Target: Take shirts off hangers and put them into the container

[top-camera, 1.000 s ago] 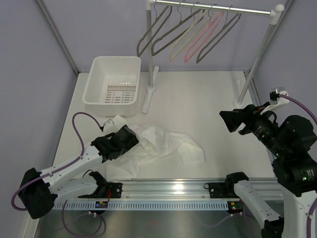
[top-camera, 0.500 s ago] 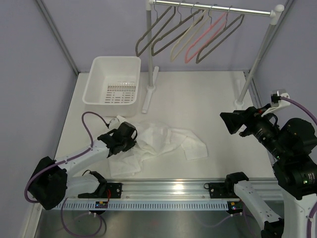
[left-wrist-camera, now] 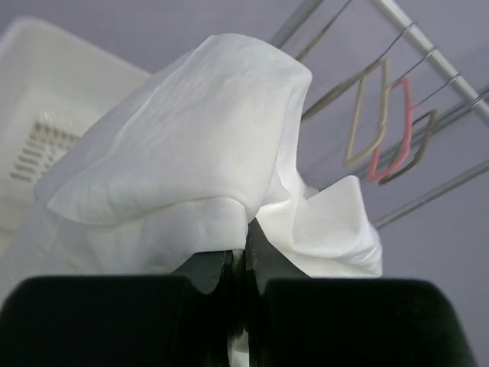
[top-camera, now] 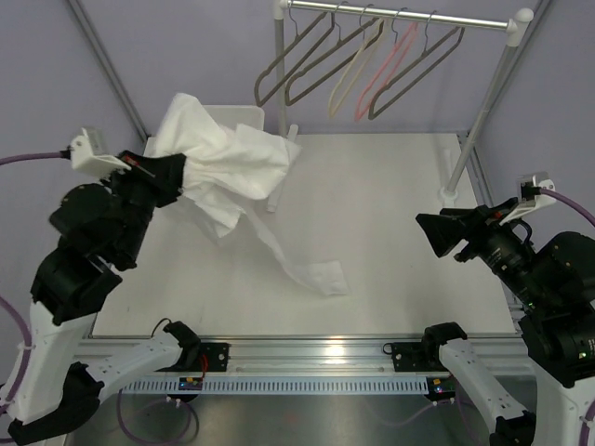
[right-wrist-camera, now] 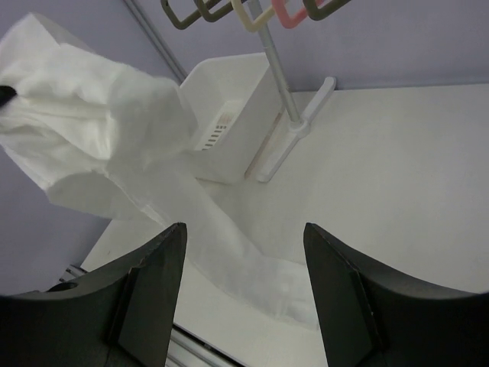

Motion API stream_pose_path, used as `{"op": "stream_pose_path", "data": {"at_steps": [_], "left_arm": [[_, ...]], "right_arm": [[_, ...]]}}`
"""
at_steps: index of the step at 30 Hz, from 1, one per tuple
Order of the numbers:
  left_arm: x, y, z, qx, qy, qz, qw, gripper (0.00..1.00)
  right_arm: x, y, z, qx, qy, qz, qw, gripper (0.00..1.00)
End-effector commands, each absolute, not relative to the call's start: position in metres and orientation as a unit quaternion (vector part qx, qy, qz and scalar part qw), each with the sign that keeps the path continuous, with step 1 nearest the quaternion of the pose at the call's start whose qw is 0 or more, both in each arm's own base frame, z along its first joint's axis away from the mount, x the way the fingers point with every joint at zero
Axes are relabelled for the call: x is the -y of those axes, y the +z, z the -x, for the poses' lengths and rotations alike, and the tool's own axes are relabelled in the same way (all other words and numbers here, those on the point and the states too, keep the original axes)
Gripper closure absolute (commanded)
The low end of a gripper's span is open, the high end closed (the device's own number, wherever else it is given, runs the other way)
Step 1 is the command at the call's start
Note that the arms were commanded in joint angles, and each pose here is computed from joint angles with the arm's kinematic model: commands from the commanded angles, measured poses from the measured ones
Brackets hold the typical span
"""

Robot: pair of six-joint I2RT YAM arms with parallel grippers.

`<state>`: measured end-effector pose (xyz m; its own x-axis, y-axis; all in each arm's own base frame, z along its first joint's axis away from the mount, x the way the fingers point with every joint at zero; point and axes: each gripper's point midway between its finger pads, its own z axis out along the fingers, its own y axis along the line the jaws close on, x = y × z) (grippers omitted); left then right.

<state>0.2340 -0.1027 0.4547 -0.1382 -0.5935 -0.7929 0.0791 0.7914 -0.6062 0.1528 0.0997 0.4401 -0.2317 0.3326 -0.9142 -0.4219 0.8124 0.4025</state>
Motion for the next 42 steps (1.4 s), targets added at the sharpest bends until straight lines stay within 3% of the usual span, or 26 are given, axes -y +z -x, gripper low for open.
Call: {"op": "stream_pose_path", "data": {"at_steps": [1, 9, 18, 19, 22, 24, 25, 26, 35, 42], "left_arm": [[0.066, 0.519, -0.241, -0.662, -0.152, 0.142, 0.72, 1.0], [0.062, 0.602, -0.29, -0.59, -0.023, 0.095, 0.801, 1.0], [0.058, 0.682, -0.339, -0.435, -0.066, 0.072, 0.895, 1.0], [0.045, 0.676, -0.369, -0.443, -0.048, 0.081, 0.892, 1.0], [0.03, 0.714, -0.38, -0.392, -0.102, 0.071, 0.912, 1.0], [0.028, 0.71, -0.417, -0.397, -0.126, 0.062, 0.907, 1.0], [0.028, 0.742, -0.396, -0.354, -0.136, 0.053, 0.924, 1.0], [0.03, 0.735, -0.418, -0.359, -0.139, 0.047, 0.922, 1.0], [0.021, 0.775, -0.39, -0.231, -0.163, 0.018, 0.959, 1.0], [-0.005, 0.778, -0.4, -0.17, -0.18, 0.034, 0.968, 1.0]], "right_arm": [[-0.105, 0.467, -0.142, -0.697, 0.326, 0.047, 0.637, 0.29], [-0.107, 0.455, -0.146, -0.71, 0.33, 0.042, 0.62, 0.29], [-0.115, 0.434, -0.15, -0.726, 0.344, 0.046, 0.593, 0.29], [-0.115, 0.431, -0.151, -0.73, 0.344, 0.046, 0.589, 0.29], [-0.12, 0.42, -0.154, -0.739, 0.354, 0.045, 0.572, 0.29], [-0.124, 0.409, -0.159, -0.745, 0.362, 0.045, 0.559, 0.29], [-0.126, 0.405, -0.161, -0.747, 0.364, 0.044, 0.555, 0.29], [-0.127, 0.404, -0.162, -0.747, 0.365, 0.048, 0.553, 0.29], [-0.131, 0.392, -0.169, -0.754, 0.368, 0.051, 0.541, 0.29], [-0.132, 0.377, -0.181, -0.77, 0.36, 0.048, 0.524, 0.29]]}}
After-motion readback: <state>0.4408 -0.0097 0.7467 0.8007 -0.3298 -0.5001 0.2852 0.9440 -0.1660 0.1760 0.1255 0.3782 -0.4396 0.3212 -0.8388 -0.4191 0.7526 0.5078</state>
